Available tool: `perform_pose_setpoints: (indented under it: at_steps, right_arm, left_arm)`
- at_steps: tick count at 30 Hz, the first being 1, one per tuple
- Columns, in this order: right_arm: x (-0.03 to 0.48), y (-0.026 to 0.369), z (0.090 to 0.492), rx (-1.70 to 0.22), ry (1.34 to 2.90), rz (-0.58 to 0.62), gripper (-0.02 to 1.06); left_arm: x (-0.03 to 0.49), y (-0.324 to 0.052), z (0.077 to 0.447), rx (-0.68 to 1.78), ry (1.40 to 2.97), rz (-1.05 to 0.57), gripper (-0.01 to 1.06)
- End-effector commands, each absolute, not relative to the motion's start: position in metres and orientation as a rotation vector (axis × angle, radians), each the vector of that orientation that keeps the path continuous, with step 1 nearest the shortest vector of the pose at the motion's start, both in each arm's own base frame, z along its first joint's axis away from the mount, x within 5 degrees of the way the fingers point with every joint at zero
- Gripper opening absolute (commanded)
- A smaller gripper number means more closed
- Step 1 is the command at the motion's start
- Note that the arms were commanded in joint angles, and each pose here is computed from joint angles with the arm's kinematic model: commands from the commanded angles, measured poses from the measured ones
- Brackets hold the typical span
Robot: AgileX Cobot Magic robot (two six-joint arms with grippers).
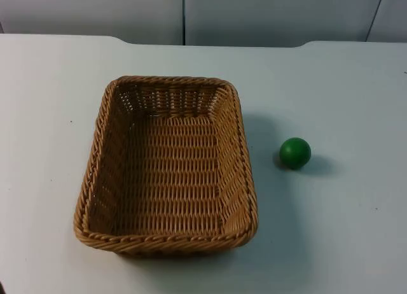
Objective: Pick up the basket with the left hand and place the ball into the basket with the right hand.
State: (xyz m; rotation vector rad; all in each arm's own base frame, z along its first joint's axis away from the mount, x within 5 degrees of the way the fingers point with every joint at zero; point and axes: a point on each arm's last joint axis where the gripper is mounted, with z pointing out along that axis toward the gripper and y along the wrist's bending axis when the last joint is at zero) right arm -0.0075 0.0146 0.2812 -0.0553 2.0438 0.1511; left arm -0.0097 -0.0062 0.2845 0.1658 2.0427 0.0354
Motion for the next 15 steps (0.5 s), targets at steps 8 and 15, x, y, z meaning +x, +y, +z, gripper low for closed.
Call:
perform_pose_setpoints:
  at_steps: [8,15]
  right_arm:
    - [-0.007,0.015,0.281,-0.049,2.032,0.153,0.00]
    - [-0.007,0.015,0.281,-0.049,2.032,0.153,0.00]
  left_arm:
    - [-0.006,-0.006,0.297,0.152,1.890,0.032,0.00]
    - [0.012,-0.022,0.314,0.121,1.878,-0.248,0.00]
